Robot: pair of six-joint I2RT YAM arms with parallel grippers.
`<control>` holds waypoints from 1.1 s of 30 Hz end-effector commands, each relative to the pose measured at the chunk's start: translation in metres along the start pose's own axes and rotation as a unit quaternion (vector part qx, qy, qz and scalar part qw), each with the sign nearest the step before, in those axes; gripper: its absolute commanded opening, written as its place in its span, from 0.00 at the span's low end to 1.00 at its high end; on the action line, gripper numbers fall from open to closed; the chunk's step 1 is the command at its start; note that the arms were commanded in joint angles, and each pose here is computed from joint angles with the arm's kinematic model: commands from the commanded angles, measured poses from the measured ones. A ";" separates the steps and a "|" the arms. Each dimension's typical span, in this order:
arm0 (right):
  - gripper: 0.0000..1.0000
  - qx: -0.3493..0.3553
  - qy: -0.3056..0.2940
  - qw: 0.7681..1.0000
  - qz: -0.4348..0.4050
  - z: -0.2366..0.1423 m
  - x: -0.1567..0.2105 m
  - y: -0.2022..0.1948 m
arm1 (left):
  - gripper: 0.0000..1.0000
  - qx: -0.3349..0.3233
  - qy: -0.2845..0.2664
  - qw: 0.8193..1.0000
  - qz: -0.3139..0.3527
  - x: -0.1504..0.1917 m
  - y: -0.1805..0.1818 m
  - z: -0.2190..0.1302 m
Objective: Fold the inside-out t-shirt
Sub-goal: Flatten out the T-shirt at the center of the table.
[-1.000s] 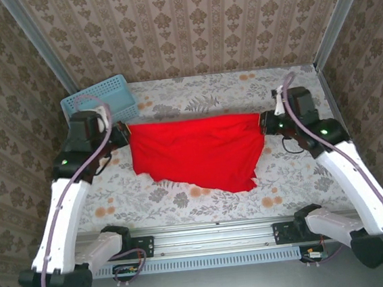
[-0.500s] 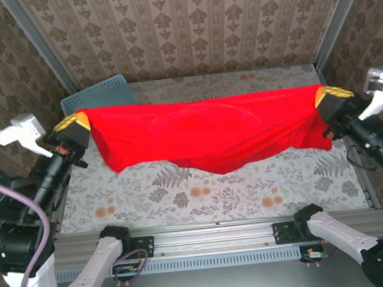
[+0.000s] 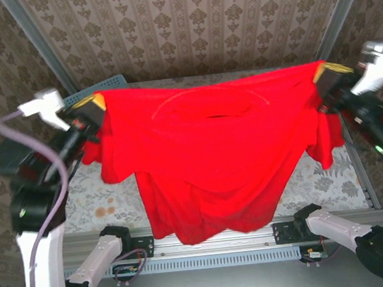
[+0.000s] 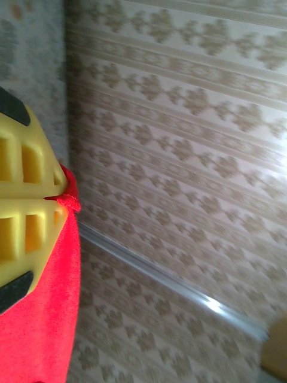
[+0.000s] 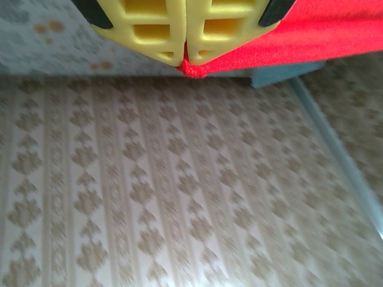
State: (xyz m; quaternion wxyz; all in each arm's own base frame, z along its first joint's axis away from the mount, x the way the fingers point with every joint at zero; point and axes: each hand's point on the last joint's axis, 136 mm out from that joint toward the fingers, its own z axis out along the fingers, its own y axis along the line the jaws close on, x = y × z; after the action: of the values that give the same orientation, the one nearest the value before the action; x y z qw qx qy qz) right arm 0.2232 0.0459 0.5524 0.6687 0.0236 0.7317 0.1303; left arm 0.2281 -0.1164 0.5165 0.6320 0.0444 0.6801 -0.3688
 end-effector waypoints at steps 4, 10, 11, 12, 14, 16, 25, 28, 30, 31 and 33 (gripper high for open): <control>0.00 0.108 0.114 0.987 -0.021 0.113 0.103 -0.045 | 0.00 -0.124 0.112 0.984 -0.065 0.105 0.109 0.086; 0.00 0.154 0.215 0.964 0.012 0.200 0.216 -0.096 | 0.00 -0.199 0.199 0.954 -0.101 0.200 0.191 0.147; 0.00 0.159 0.224 0.961 0.013 0.212 0.228 -0.102 | 0.00 -0.209 0.211 0.949 -0.108 0.213 0.203 0.156; 0.00 0.166 0.243 0.956 0.015 0.227 0.245 -0.110 | 0.00 -0.215 0.221 0.944 -0.114 0.225 0.214 0.168; 0.00 0.170 0.262 0.950 0.019 0.251 0.265 -0.119 | 0.00 -0.224 0.235 0.938 -0.124 0.242 0.230 0.188; 0.00 0.173 0.279 0.944 0.019 0.276 0.284 -0.126 | 0.00 -0.230 0.248 0.932 -0.132 0.260 0.247 0.208; 0.00 0.189 0.321 0.928 0.019 0.364 0.325 -0.158 | 0.00 -0.275 0.269 0.914 -0.130 0.292 0.300 0.266; 0.00 0.195 0.321 0.927 0.020 0.383 0.330 -0.166 | 0.00 -0.291 0.273 0.908 -0.123 0.294 0.313 0.278; 0.00 0.201 0.325 0.924 0.023 0.393 0.334 -0.171 | 0.00 -0.305 0.276 0.904 -0.121 0.294 0.322 0.284; 0.00 0.203 0.326 0.923 0.025 0.397 0.336 -0.174 | 0.01 -0.309 0.279 0.901 -0.120 0.295 0.326 0.288; 0.04 0.206 0.325 0.923 0.027 0.407 0.339 -0.178 | 0.12 -0.324 0.284 0.895 -0.117 0.296 0.334 0.291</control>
State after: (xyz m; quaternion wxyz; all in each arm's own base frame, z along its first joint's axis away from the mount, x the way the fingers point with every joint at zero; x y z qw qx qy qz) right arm 0.6061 0.0162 0.1574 0.3791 0.1251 0.9168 -0.0016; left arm 0.5815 -0.1700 0.1271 0.3525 -0.1228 0.9049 -0.2043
